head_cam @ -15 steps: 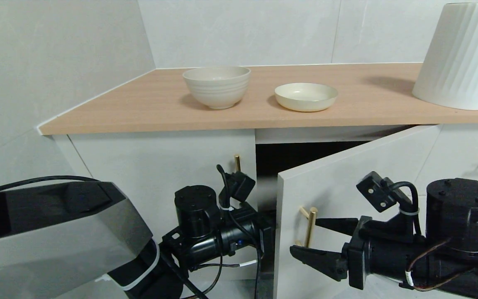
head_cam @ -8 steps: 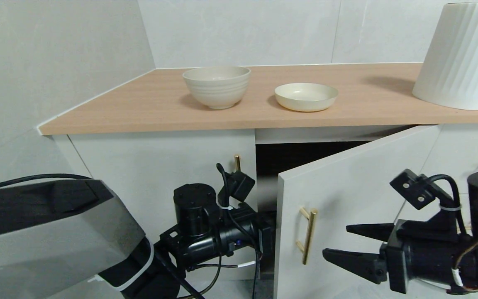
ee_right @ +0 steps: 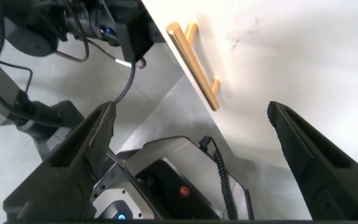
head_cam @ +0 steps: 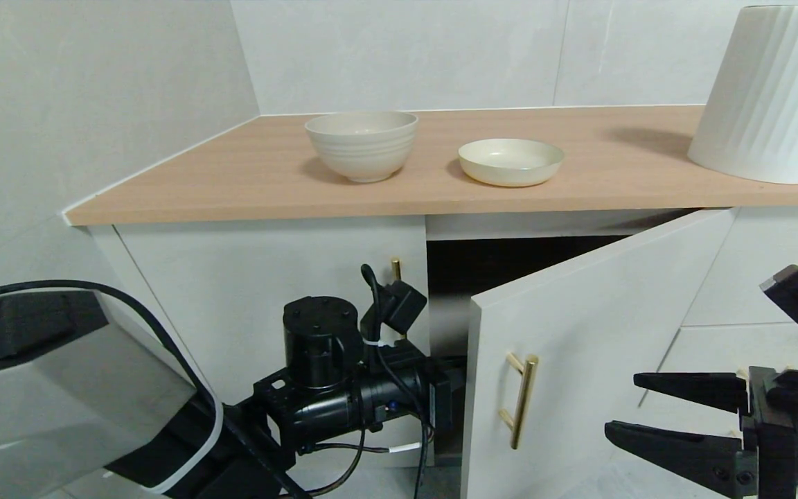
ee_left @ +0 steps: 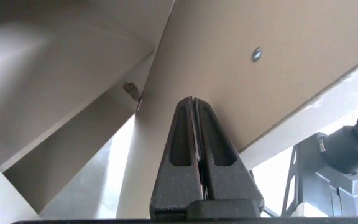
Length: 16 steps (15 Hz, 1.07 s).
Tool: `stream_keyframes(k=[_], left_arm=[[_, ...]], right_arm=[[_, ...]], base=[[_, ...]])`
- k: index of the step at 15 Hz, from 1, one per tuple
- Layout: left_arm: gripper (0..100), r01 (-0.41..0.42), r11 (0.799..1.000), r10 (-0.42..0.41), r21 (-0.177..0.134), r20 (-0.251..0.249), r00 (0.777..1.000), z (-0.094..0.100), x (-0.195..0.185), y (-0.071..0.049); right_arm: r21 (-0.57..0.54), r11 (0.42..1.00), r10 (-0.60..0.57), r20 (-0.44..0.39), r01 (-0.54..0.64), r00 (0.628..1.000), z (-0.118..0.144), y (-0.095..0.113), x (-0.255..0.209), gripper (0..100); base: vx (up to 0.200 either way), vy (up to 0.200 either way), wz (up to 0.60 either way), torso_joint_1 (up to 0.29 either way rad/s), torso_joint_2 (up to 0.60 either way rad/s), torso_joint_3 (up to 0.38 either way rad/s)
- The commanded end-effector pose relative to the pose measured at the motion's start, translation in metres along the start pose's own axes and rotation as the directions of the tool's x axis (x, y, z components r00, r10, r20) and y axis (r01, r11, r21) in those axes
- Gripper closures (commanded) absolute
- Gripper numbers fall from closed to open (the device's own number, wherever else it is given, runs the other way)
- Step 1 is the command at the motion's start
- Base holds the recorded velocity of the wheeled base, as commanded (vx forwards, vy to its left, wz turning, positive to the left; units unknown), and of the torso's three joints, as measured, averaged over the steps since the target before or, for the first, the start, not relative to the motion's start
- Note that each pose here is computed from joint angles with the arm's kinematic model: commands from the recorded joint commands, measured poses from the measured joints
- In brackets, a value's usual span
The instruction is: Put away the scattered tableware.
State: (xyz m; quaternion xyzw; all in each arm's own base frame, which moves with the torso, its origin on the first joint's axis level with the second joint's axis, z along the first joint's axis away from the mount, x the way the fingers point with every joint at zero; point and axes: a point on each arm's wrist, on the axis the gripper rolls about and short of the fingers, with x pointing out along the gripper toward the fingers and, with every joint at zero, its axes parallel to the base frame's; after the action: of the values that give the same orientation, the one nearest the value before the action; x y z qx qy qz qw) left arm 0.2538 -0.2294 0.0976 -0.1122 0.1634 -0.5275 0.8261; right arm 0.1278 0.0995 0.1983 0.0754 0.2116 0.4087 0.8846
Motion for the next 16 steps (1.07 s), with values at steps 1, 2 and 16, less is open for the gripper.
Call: stream_keyframes(k=[1,2,16], left_arm=[[100,0.003,1.0,-0.003,0.004,0.008,1.0,0.003,-0.001,-0.002],[100,0.003,1.0,-0.003,0.004,0.008,1.0,0.003,-0.001,-0.002],[100,0.0,1.0,0.0,0.016,0.035,0.999,0.011,0.025,0.009]], right_arm=[[-0.003,1.0,0.004,0.011,-0.004,1.0,0.001,0.001,-0.003,0],[-0.004,1.0,0.004,0.01,-0.004,1.0,0.0,0.001,-0.003,0],[-0.005,1.0,0.003,0.008,-0.003,1.0,-0.002,0.001,-0.004,0]], base=[[0.0,0.0,0.0,0.0,0.0,0.0],[0.0,0.0,0.0,0.0,0.0,0.0],[-0.043,0.0,0.0,0.001,0.0,0.0]])
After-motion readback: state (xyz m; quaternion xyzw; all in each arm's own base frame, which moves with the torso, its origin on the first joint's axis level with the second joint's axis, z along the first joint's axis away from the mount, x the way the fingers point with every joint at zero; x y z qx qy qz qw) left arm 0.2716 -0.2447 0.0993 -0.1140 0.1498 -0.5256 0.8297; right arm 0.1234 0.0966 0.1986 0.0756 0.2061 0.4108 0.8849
